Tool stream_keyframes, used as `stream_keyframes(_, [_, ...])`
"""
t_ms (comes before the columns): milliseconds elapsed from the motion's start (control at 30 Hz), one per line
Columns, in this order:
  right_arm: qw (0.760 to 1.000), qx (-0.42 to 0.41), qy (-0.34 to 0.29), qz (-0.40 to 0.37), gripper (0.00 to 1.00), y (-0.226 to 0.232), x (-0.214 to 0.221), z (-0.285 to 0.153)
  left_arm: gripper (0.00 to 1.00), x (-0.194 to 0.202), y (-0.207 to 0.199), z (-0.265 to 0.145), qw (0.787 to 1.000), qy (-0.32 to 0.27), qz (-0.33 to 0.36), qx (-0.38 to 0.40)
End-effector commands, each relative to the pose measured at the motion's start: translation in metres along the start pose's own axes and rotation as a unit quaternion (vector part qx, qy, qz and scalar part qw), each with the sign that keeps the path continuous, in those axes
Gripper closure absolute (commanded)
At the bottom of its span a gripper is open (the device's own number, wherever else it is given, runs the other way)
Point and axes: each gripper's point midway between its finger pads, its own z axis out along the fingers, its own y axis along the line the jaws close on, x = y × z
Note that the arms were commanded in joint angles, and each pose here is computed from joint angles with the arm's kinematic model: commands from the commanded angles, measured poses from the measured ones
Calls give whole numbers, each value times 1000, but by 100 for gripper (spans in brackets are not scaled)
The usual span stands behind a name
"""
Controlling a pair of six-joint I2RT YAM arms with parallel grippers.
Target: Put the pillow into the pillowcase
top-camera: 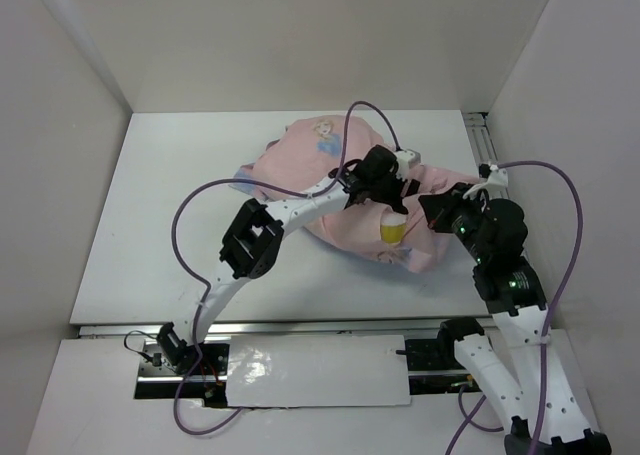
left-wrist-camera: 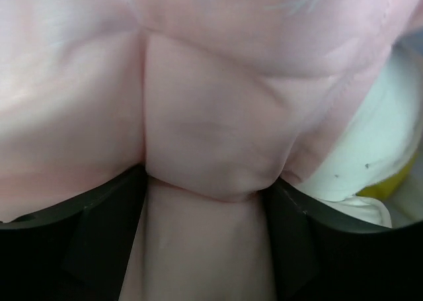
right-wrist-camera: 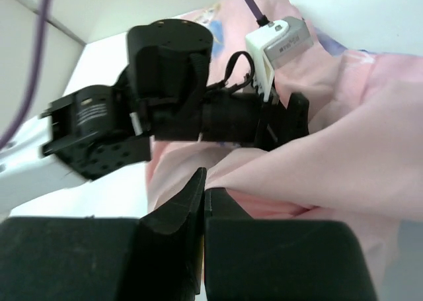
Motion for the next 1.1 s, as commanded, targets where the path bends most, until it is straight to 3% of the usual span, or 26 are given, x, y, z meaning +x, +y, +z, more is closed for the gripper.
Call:
stream_keyframes(0, [961,-155,-228,-30,100,97,-145,-68,19,126,82,15,975,167,-92,-111])
stream_keyframes(133, [951,-179,-247,-44,100,116,-158,-108,16,125,122,-10,949,159,-132,-238])
stream_keyframes(233, [943,-174,-276,-59,100,114,-161,-130,15,124,148,-26,935,156,-181,-261])
stream_keyframes(333, [962,-113,-246,-36,100,84,-139,-111,15,117,159,-36,933,148,-200,-260])
stream_keyframes(500, [985,-71,-158,-22,100,51,-85,-60,11,54,124,-57,962,75,-151,-216])
stream_keyframes(600, [988,-56,-146,-10,100,39,-71,-44,8,-1,68,-85,982,14,-103,-161])
stream_keyframes(633, [987,-57,-148,-10,100,38,-71,-43,7,-30,48,-110,984,-24,-90,-151])
stream_keyframes(700, [989,-46,-142,-8,100,33,-67,-37,6,-37,32,-130,984,-44,-74,-155])
stream_keyframes(733, [989,-46,-142,-8,100,33,-67,-35,6,-59,17,-159,984,-80,-67,-144])
stream_keyframes(933, [992,-30,-126,-15,100,23,-56,-27,6,-43,-23,-223,978,-153,-62,-129])
stream_keyframes(1067, [992,-32,-121,-15,100,22,-52,-25,6,-19,-20,-262,966,-177,-63,-178])
